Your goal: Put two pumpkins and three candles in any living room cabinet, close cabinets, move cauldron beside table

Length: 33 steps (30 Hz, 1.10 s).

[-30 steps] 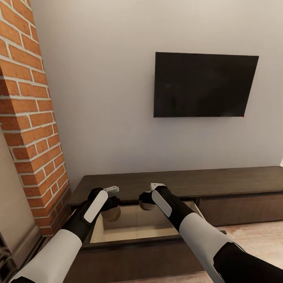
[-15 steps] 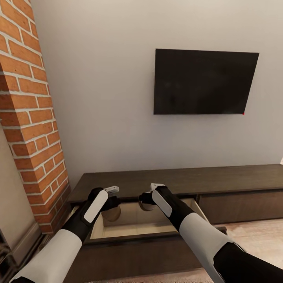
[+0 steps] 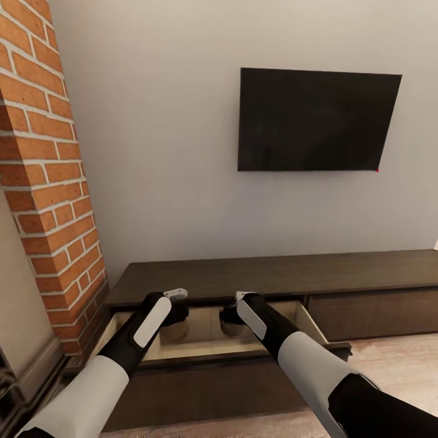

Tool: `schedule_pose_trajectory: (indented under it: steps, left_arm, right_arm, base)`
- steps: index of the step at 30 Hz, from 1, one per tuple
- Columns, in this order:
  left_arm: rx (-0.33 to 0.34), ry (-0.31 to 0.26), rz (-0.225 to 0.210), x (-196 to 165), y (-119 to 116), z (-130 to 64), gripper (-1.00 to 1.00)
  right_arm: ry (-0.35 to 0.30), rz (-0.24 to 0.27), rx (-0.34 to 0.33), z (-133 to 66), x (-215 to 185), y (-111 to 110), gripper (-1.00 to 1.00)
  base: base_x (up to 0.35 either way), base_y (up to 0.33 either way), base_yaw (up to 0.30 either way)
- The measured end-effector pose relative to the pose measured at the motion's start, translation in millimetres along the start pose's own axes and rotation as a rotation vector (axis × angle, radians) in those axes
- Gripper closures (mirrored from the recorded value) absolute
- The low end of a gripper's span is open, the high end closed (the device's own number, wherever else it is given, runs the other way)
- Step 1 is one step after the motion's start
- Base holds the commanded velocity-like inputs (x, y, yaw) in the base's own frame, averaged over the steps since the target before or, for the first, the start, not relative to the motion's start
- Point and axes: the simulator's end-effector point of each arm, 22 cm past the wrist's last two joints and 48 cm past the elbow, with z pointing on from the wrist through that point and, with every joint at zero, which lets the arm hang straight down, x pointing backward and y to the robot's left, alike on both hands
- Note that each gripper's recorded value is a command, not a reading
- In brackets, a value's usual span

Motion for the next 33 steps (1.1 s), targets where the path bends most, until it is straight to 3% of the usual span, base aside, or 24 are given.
schedule_pose_trajectory:
  steps: [16,33]
  left_arm:
    - [-0.018,0.061,0.019,26,3,32.0,1.00]
    - [-0.019,0.060,0.037,28,0,31.7,1.00]
  right_arm:
    - [0.053,0.010,0.006,31.9,24,-7,1.00]
    - [0.047,0.009,0.003,31.1,22,-6,1.00]
  base:
    - [0.000,0.000,0.000]
    - [0.079,0.000,0.000]
